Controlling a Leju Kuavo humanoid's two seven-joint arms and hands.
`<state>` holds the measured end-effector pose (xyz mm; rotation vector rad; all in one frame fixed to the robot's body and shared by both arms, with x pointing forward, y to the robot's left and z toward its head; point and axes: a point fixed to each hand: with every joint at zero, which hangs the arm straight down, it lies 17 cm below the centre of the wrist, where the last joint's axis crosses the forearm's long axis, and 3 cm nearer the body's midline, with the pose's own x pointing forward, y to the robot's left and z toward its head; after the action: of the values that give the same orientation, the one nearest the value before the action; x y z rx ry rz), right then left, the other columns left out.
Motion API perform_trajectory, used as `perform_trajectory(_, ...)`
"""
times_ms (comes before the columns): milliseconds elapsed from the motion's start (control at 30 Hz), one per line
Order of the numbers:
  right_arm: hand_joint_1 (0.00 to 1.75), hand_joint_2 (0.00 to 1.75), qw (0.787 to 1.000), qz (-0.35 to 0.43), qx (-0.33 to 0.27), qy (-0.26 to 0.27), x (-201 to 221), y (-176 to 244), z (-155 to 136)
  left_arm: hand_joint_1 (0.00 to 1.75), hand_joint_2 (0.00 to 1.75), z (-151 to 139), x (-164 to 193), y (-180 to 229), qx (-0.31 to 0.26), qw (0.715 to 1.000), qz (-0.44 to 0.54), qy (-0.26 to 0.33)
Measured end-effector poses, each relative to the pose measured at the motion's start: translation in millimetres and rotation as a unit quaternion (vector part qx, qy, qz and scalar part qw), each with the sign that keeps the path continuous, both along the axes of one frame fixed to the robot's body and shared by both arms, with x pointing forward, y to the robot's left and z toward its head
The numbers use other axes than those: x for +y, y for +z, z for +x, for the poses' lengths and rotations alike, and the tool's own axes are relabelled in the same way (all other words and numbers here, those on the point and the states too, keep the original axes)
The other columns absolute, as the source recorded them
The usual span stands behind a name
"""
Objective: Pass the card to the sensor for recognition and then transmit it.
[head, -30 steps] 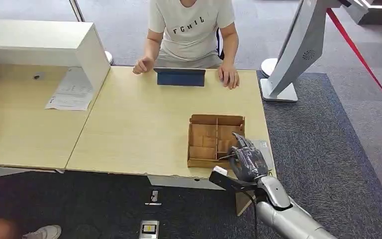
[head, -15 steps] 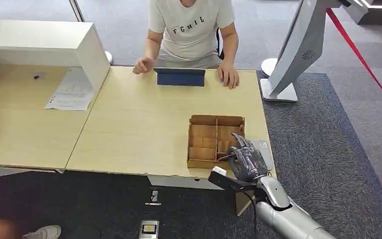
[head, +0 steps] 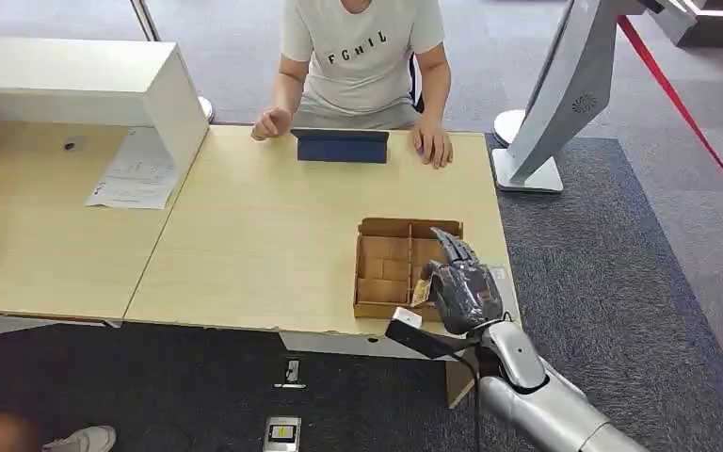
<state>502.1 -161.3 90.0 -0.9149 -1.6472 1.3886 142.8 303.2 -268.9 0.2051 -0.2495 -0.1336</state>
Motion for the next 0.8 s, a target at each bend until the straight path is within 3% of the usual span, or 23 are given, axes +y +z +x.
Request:
perform_trajectory(233,1.75,1.75,0.999,0.001,-0.036,-0.016,-12,40,9,0.0,1.75,0,-3,0,0.003,1.0,-0.005,-0.016)
perform_trajectory(500,1.75,1.75,0.999,-0.003,-0.049,-0.01,-16,58,10,0.0,1.75,4,-6,1,0.0,1.0,-0.007,-0.029)
perform_trajectory(800,1.75,1.75,0.996,-0.047,-0.071,-0.003,-7,100,42,0.0,1.75,15,-8,4,-0.006,0.999,-0.008,-0.049)
